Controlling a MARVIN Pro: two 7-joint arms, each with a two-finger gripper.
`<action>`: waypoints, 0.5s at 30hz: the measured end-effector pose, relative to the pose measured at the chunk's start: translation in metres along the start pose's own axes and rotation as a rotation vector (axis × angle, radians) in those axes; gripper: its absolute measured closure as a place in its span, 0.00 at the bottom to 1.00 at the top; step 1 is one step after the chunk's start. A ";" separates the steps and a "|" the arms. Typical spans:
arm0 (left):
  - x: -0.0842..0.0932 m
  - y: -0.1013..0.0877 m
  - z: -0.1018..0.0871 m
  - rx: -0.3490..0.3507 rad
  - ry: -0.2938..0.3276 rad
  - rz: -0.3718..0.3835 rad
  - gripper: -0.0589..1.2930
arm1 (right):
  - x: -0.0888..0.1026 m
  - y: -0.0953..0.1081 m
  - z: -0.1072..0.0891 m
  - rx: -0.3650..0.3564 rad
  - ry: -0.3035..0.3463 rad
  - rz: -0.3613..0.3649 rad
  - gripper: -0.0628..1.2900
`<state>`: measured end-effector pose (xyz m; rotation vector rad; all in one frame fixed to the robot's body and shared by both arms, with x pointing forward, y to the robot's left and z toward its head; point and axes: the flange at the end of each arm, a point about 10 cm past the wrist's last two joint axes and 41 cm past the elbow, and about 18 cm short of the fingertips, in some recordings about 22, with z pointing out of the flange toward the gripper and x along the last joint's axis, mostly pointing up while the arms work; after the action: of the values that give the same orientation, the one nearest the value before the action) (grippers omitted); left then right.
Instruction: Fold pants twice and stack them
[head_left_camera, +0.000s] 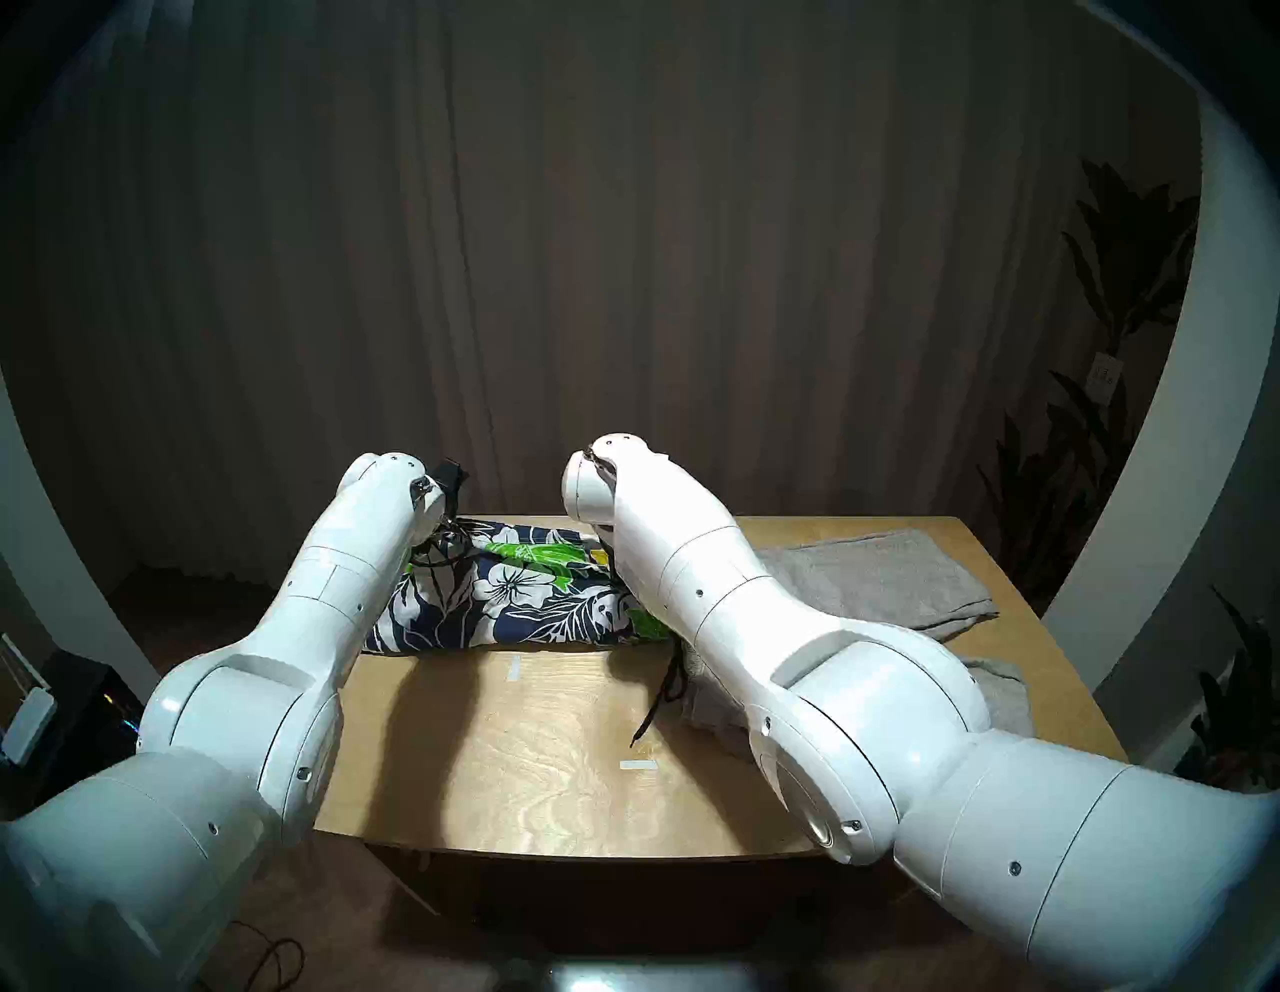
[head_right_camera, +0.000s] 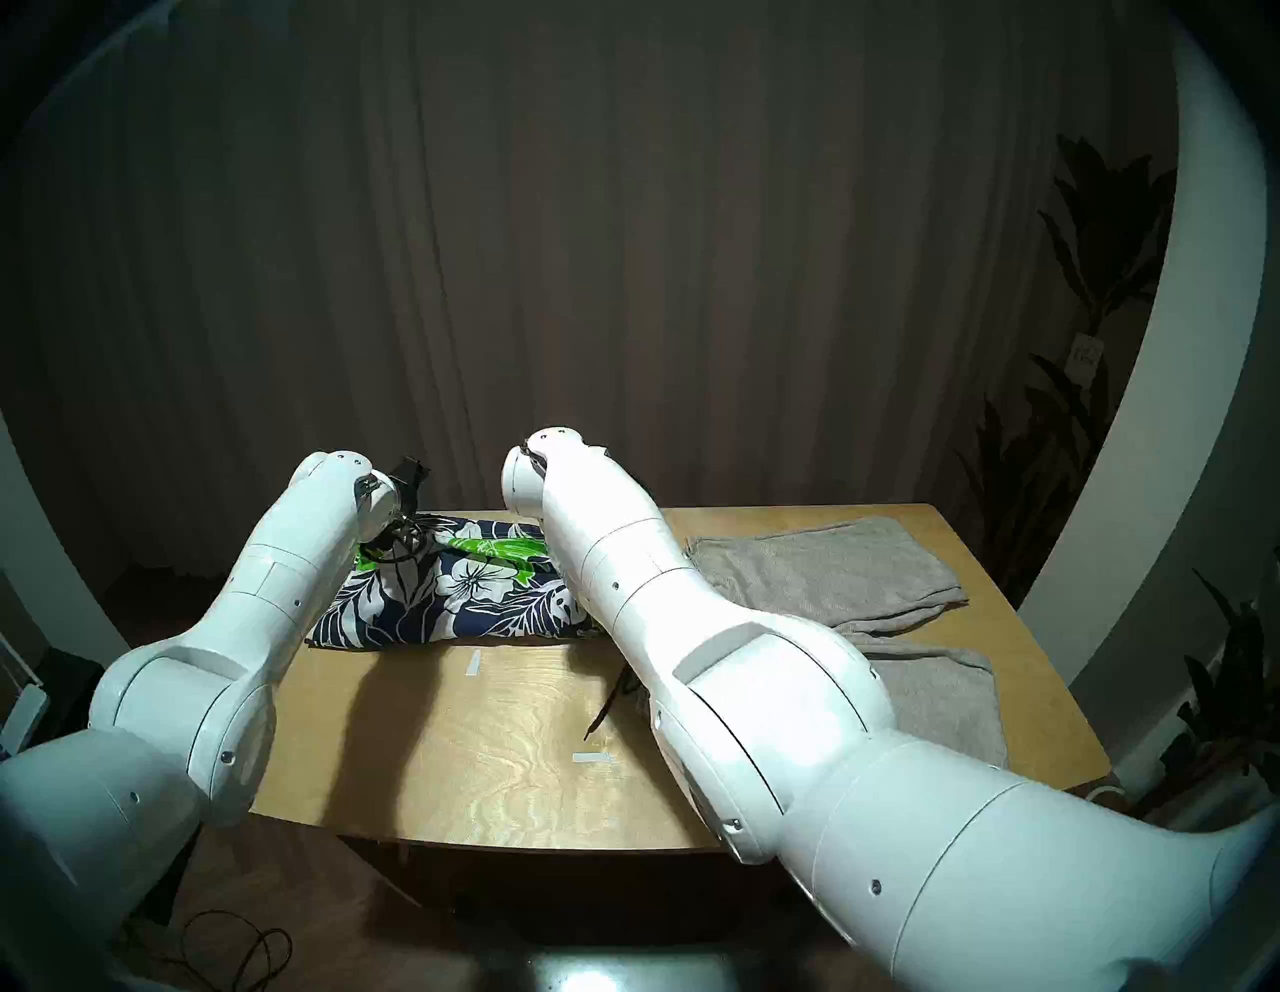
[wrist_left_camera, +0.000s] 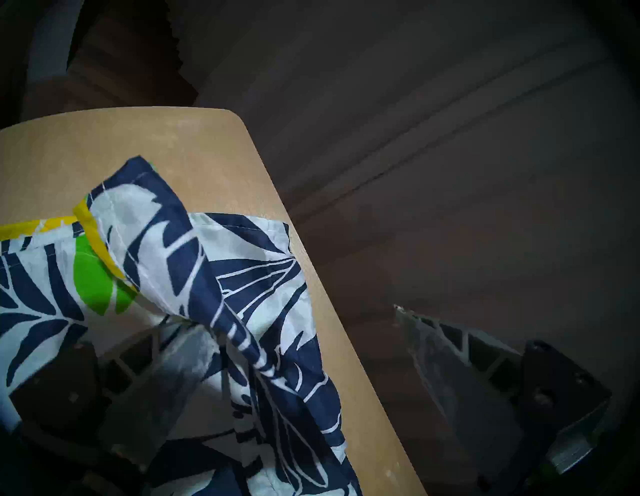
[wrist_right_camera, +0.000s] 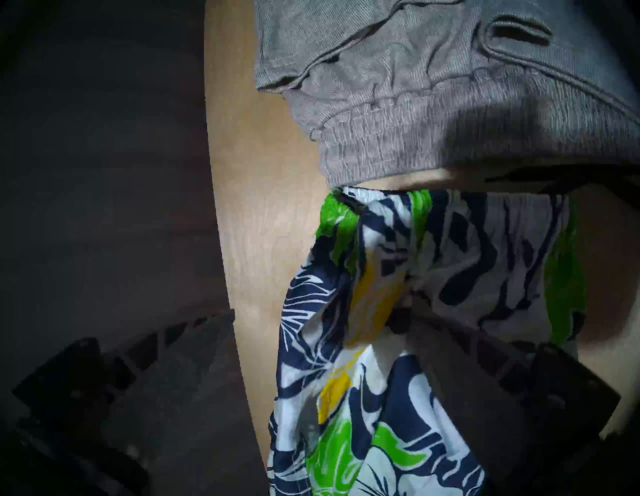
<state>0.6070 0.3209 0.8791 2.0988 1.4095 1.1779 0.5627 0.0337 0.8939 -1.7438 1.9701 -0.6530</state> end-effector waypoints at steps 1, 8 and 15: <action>0.000 0.001 0.000 0.000 0.001 0.000 0.04 | 0.000 -0.001 0.000 0.002 0.000 0.000 0.03; 0.003 0.009 0.001 -0.012 0.010 0.005 0.04 | 0.002 -0.009 -0.001 0.029 0.005 0.003 0.03; 0.003 0.022 0.001 -0.032 0.018 0.015 0.04 | 0.006 -0.017 -0.002 0.054 0.009 0.002 0.03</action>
<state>0.6210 0.3140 0.8951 2.0860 1.3760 1.2196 0.5748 0.0261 0.9056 -1.7097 1.9413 -0.7082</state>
